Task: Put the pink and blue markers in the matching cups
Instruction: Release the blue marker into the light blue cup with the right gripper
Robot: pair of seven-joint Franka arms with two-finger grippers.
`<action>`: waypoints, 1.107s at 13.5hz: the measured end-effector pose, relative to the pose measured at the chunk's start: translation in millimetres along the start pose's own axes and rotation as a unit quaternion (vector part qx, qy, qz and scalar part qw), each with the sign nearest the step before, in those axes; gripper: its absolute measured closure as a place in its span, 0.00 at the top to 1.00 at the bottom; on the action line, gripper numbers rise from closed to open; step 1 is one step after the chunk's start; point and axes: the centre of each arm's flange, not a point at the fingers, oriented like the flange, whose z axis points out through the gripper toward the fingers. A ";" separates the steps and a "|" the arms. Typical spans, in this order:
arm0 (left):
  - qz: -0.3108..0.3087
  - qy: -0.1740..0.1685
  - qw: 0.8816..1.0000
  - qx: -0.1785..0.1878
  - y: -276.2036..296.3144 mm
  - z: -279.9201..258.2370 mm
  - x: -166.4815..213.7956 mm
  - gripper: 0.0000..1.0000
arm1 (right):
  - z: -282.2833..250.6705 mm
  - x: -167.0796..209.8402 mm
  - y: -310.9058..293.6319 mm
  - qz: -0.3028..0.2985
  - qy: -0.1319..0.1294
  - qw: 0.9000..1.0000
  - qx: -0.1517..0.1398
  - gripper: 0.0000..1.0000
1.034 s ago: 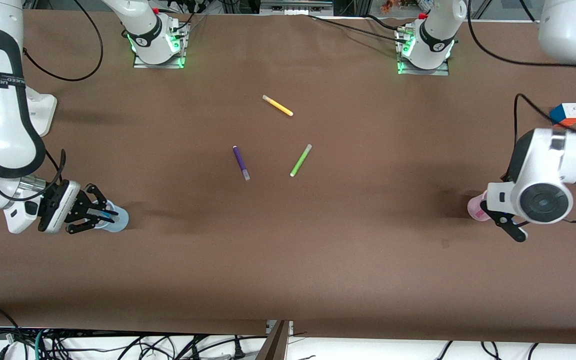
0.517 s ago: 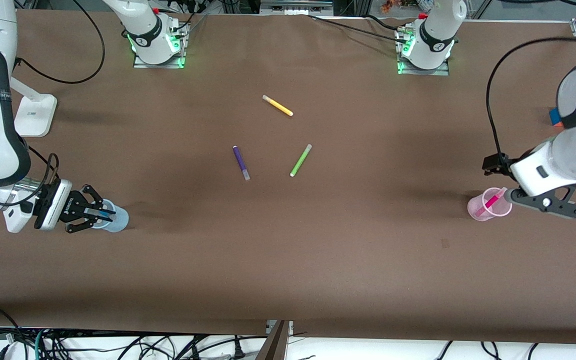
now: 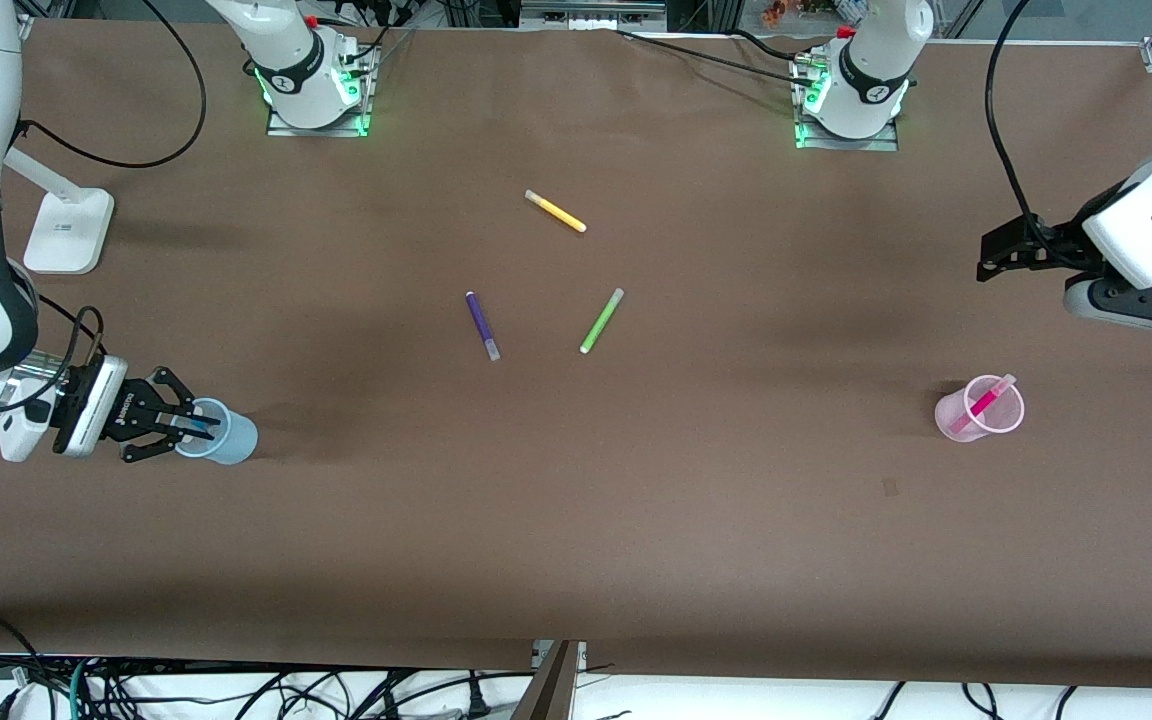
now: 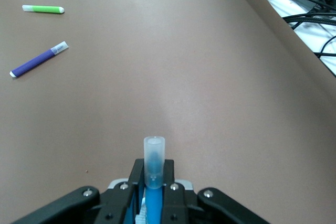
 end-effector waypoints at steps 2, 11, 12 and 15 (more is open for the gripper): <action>-0.003 -0.002 1.000 0.008 7.7 11.8 -0.5 1.00 | -4.7 8.3 2.5 0.001 0.014 1.000 0.000 0.21; -0.031 0.032 0.999 0.007 0.0 22.4 -37.5 1.00 | -27.1 24.0 10.0 0.057 0.027 0.998 0.008 1.00; -0.032 0.034 0.999 0.007 -1.5 21.6 -37.6 1.00 | -34.0 32.5 11.1 0.079 0.024 0.996 0.015 1.00; -0.033 0.037 0.999 0.007 -1.6 20.4 -37.8 1.00 | -62.0 61.9 12.8 0.166 -0.019 0.985 0.031 1.00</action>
